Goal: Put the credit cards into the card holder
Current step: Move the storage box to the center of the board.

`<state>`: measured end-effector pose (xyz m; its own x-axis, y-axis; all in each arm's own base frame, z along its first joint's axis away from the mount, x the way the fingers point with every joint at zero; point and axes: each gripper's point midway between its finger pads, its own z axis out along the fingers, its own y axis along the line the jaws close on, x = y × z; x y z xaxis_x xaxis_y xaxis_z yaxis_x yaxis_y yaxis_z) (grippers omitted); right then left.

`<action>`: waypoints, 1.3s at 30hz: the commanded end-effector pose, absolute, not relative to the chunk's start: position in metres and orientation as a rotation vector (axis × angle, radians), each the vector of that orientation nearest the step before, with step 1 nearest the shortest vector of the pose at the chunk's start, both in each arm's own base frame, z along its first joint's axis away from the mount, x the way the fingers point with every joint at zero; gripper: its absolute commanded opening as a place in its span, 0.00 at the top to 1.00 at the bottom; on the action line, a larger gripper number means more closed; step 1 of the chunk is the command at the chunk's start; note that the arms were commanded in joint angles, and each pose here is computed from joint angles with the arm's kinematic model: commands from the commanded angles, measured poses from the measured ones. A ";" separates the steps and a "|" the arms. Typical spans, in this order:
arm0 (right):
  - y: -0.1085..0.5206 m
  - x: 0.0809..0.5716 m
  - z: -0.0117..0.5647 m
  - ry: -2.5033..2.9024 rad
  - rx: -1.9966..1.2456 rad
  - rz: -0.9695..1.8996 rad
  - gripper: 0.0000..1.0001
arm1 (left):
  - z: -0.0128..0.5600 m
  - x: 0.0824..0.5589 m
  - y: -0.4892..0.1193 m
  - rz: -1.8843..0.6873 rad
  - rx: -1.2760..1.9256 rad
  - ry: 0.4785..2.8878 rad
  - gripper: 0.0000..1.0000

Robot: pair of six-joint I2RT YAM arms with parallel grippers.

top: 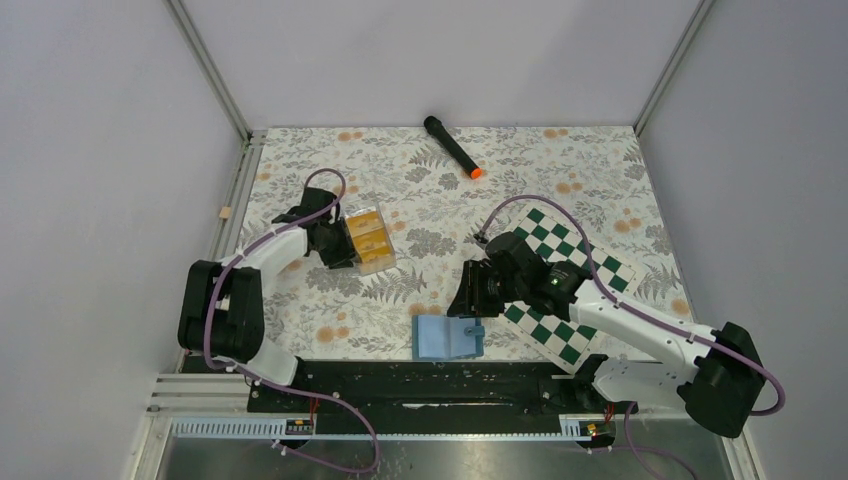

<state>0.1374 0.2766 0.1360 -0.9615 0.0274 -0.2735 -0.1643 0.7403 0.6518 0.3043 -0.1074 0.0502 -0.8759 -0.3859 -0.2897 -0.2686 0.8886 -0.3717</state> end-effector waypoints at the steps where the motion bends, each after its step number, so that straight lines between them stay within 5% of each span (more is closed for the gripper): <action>1: 0.275 0.140 0.141 2.673 -0.104 1.035 0.58 | 0.050 0.314 -0.109 -0.473 -0.444 2.693 0.78; 6: 0.277 0.149 0.142 2.674 -0.123 0.976 0.58 | 0.058 0.299 -0.116 -0.501 -0.411 2.682 0.95; 13: 0.298 0.160 0.135 2.735 -0.139 0.974 0.58 | 0.072 0.272 -0.121 -0.494 -0.458 2.652 0.99; 29: 0.369 0.184 0.103 2.805 0.053 1.100 0.25 | 0.074 0.233 -0.147 -0.629 -0.619 2.581 0.59; 39: 0.404 0.197 0.089 2.847 0.195 1.051 0.25 | 0.128 0.226 -0.134 -0.609 -0.496 2.469 0.49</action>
